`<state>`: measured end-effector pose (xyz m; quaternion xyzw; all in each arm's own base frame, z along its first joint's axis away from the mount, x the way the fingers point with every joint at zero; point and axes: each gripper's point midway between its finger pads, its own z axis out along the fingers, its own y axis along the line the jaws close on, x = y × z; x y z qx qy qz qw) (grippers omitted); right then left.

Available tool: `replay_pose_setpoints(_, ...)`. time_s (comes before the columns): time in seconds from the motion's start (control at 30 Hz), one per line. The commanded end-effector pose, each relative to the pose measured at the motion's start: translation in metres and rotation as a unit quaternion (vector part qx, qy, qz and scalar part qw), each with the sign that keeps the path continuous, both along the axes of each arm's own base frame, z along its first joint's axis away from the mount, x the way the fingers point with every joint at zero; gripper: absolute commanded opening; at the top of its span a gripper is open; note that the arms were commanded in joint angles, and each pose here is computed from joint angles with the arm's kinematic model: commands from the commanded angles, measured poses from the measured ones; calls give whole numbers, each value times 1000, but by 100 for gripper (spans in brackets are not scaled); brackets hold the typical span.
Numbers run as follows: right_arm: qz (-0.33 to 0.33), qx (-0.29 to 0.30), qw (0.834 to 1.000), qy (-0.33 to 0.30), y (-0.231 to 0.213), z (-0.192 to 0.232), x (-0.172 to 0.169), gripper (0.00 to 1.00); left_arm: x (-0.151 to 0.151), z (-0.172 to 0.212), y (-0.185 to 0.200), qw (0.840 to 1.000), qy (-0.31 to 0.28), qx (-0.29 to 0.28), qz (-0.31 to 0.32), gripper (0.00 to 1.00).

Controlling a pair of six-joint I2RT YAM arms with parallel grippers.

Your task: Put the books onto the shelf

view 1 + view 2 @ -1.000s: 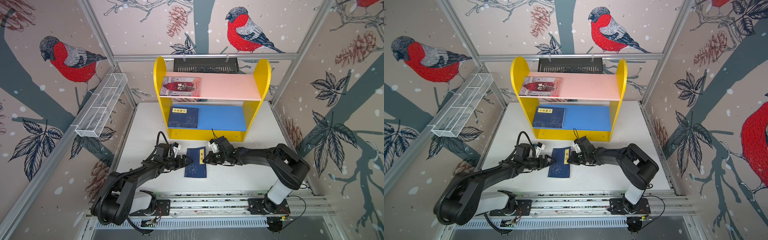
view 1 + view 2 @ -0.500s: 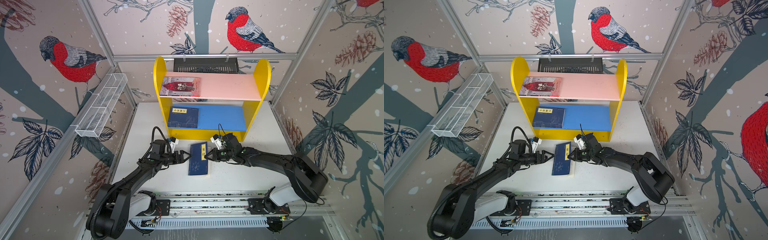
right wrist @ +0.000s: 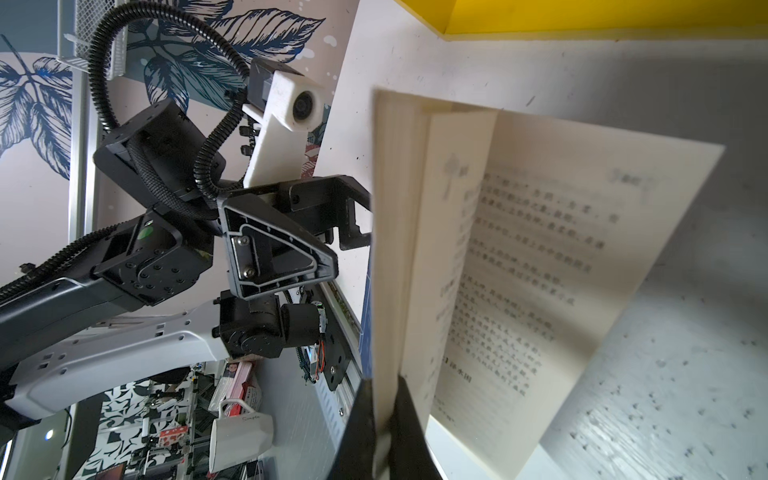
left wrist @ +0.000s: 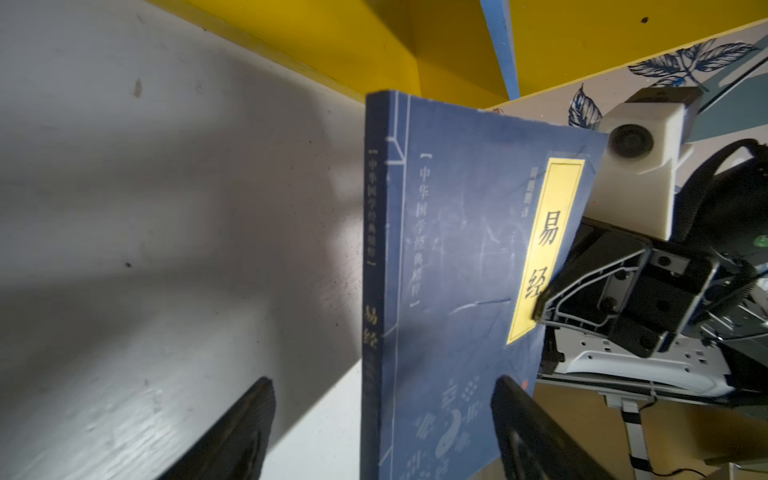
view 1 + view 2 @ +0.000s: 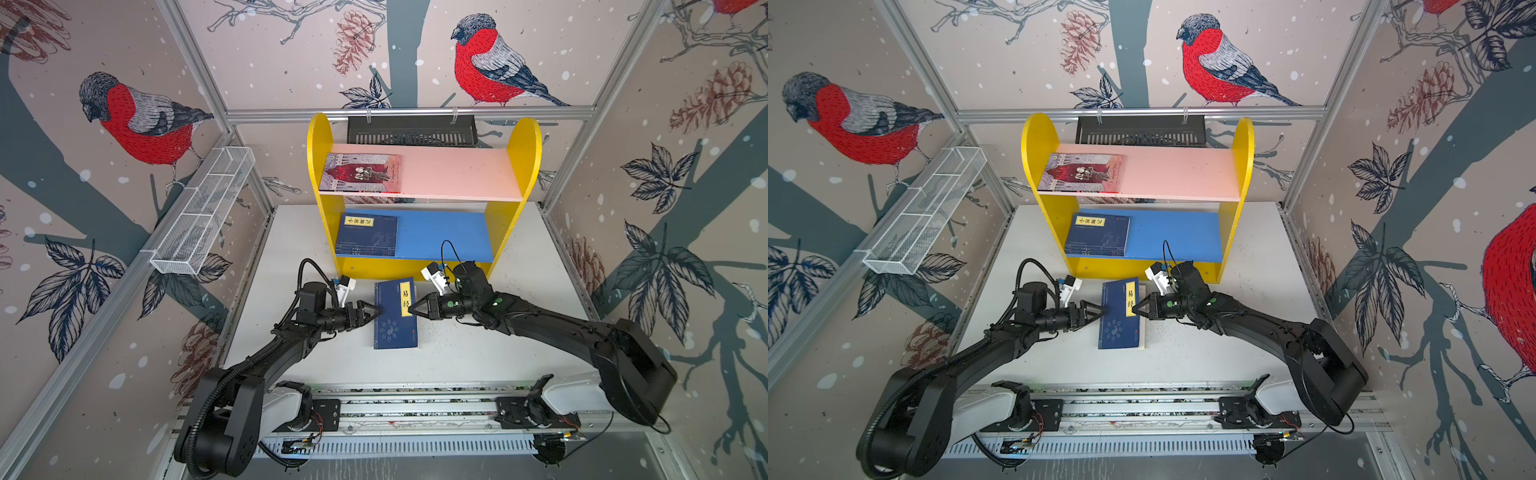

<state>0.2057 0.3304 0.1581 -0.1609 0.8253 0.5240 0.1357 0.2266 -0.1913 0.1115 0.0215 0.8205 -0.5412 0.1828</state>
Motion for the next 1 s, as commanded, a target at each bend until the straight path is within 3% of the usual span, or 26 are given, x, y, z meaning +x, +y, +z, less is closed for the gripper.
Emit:
replay_pose_setpoints(0.0, 21, 33, 999, -16, 6, 16, -3, 1, -4, 23, -9, 998, -19, -53, -31, 79)
replay_pose_setpoints(0.17, 27, 42, 999, -16, 9, 18, -4, 1, -8, 32, -14, 996, -12, -78, -47, 74)
replay_pose_setpoints(0.23, 29, 45, 998, -15, 10, 18, -4, 1, -8, 34, -14, 996, -15, -78, -47, 65)
replay_pose_setpoints(0.33, 32, 48, 998, -13, 11, 18, -5, 1, -8, 36, -14, 996, -12, -81, -46, 60)
replay_pose_setpoints(0.5, 28, 43, 999, -9, 11, 11, -3, 1, -8, 37, -14, 996, -11, -80, -46, 25)
replay_pose_setpoints(0.6, 19, 37, 999, -5, 11, 5, 0, 4, -7, 39, -14, 996, -9, -80, -43, 13)
replay_pose_setpoints(0.63, 14, 32, 999, -5, 10, 3, 2, 9, -8, 40, -13, 996, -9, -80, -42, 8)
replay_pose_setpoints(0.73, -17, 12, 1000, -5, 3, -3, 11, 44, -8, 44, -12, 996, -17, -78, -39, 1)
replay_pose_setpoints(0.77, -29, 7, 1000, -6, -1, -4, 15, 50, -8, 45, -12, 996, -20, -77, -37, 0)
replay_pose_setpoints(0.83, -60, -2, 998, -3, -10, -6, 23, 57, -9, 50, -12, 996, -26, -77, -36, 0)
replay_pose_setpoints(0.97, -122, -2, 992, -6, -33, -2, 34, 62, -13, 61, -12, 995, -44, -80, -41, 0)
